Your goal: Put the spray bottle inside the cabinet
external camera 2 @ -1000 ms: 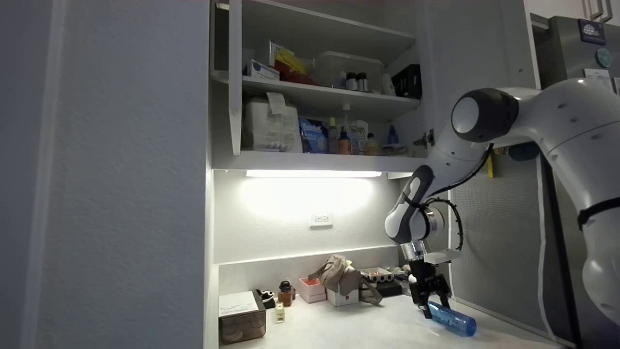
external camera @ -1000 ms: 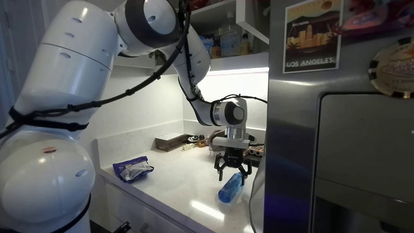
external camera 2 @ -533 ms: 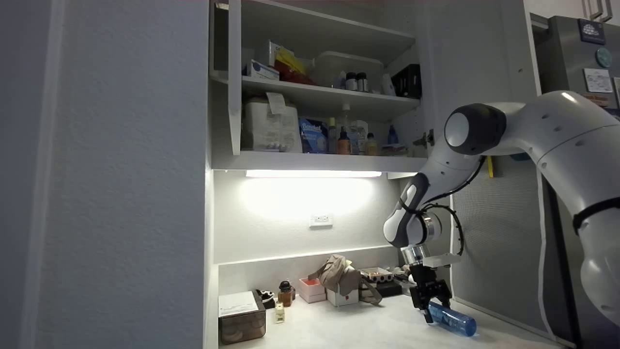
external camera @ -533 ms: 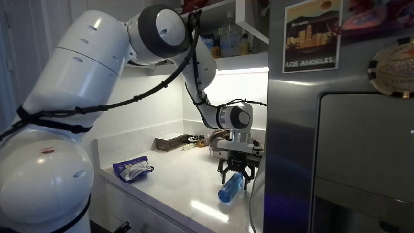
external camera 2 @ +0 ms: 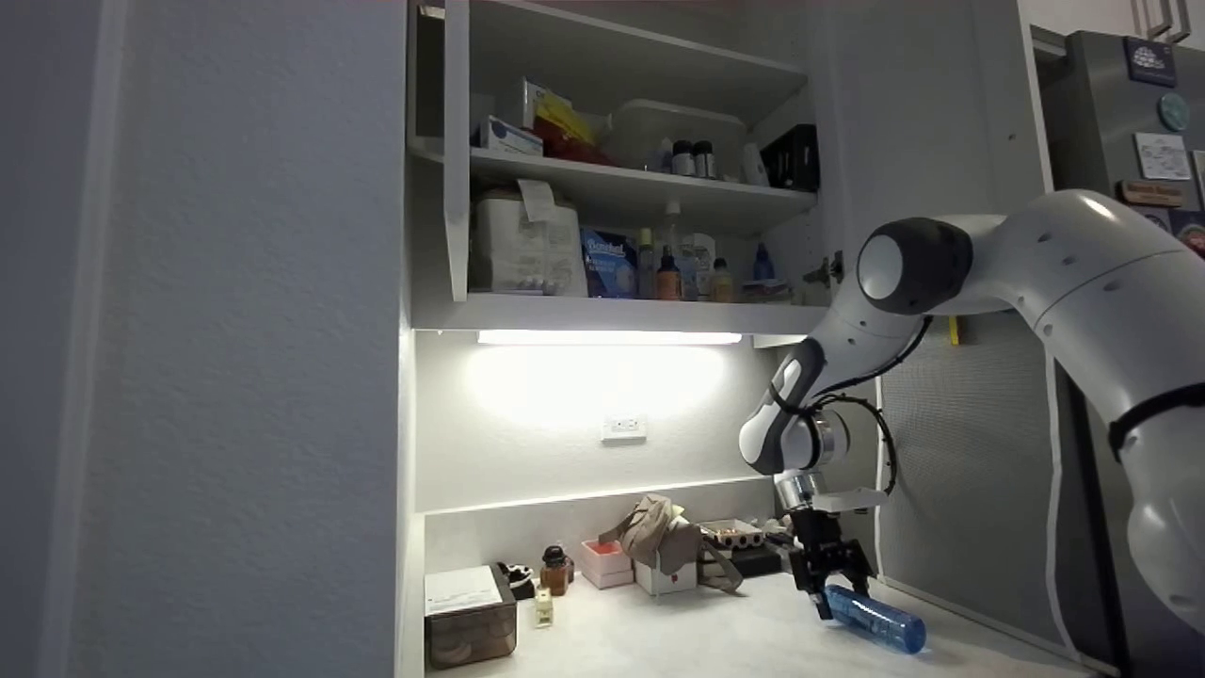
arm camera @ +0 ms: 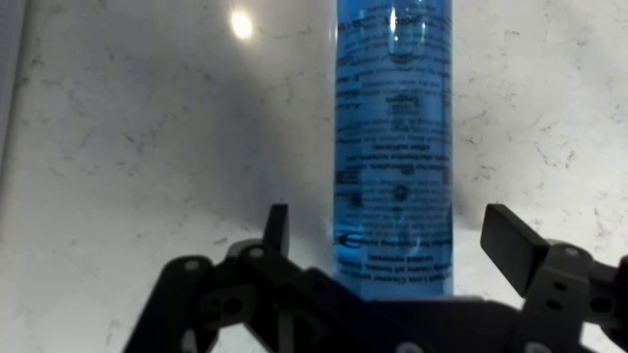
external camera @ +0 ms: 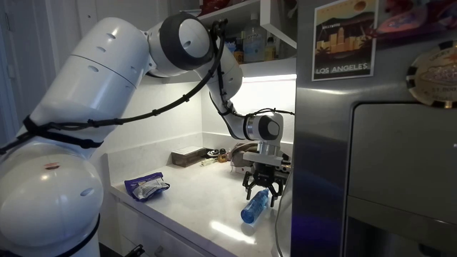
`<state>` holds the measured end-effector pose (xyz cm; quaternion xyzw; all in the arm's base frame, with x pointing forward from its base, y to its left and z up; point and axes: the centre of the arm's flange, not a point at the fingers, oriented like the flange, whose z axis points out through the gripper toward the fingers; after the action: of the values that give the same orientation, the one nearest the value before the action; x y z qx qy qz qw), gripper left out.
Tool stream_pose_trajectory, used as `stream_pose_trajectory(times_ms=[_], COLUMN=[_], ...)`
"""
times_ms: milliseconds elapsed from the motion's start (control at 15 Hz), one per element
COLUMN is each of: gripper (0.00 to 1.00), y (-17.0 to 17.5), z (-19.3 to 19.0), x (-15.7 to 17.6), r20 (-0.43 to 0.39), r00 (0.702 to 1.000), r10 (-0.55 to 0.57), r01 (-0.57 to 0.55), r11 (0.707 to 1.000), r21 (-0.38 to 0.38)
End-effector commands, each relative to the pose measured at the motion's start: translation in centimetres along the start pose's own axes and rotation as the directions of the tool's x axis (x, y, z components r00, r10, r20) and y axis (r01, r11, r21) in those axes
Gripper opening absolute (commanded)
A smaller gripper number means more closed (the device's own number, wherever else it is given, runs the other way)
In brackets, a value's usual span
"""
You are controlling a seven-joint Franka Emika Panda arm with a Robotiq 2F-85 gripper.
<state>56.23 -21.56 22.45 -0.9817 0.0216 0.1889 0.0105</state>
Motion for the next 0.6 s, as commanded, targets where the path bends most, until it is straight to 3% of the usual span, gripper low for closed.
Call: stream_pose_trajectory(times_ms=[0, 533], gripper=[1.00, 1.00], y=[0.2, -0.1], z=[-0.8, 0.1], x=[1.5, 3.2], r20=[0.043, 0.092], r00=[0.999, 0.996], r10=[0.020, 0.020], r01=[-0.020, -0.021], r11=[1.000, 1.000], r21=[0.013, 0.008])
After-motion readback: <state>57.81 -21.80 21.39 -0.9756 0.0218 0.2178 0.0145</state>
